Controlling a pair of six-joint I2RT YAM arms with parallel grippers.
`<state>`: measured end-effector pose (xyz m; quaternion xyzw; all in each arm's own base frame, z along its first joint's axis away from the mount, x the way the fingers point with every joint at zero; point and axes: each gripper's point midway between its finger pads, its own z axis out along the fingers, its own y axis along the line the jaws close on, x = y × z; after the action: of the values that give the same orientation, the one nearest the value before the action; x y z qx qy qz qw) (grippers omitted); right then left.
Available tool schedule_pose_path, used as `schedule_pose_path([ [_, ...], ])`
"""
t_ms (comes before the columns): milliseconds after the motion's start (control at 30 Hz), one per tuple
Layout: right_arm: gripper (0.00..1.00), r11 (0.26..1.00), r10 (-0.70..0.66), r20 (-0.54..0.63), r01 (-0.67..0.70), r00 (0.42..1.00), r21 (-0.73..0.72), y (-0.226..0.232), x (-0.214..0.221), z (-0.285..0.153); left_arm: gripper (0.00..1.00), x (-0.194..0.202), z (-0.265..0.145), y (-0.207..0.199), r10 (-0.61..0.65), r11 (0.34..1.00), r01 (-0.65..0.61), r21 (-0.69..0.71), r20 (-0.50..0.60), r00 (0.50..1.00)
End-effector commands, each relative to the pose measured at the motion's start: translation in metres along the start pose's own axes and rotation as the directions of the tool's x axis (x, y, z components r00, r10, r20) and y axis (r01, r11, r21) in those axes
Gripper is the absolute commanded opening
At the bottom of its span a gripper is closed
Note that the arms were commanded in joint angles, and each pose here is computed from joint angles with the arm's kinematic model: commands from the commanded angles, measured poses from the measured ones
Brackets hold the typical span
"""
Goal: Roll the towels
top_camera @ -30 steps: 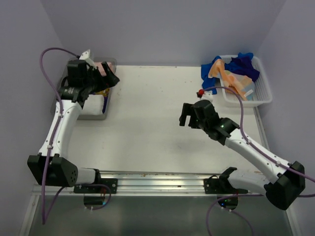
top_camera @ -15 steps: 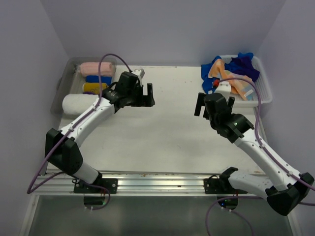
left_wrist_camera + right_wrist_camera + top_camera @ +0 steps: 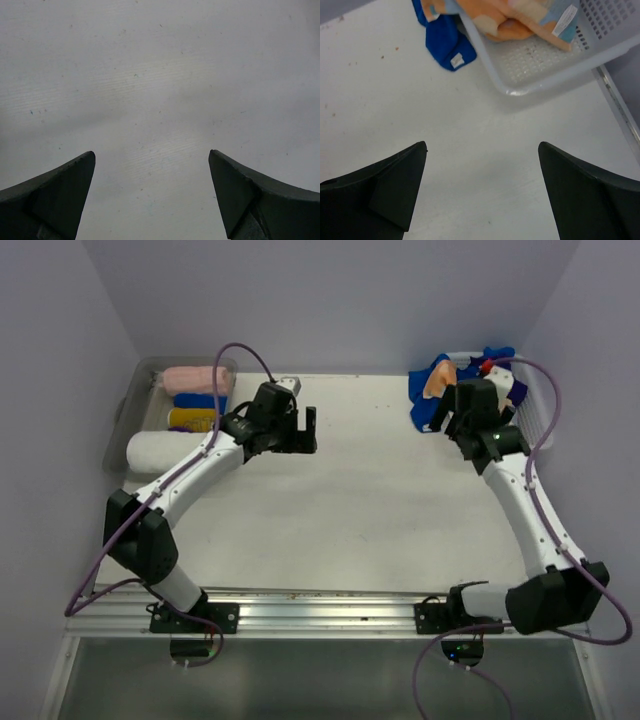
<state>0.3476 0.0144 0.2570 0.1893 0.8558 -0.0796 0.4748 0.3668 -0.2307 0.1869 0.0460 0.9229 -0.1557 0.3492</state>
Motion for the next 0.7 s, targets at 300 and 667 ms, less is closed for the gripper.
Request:
schedule_pose_path([
  [300,0.89,0.980,0.162,-0.123,-0.174,0.979,-0.097,0.054,-0.085,0.173,1.00,0.003,-0.002,0.000,0.017,1.000,-0.017,-0.001,-0.015,1.000],
  [667,0.45,0.984,0.176,-0.109,-0.175,0.978,0.018,0.055,-0.077,0.239,1.00,0.015,0.002,0.006,0.029,0.999,-0.030,-0.016,-0.047,0.998],
])
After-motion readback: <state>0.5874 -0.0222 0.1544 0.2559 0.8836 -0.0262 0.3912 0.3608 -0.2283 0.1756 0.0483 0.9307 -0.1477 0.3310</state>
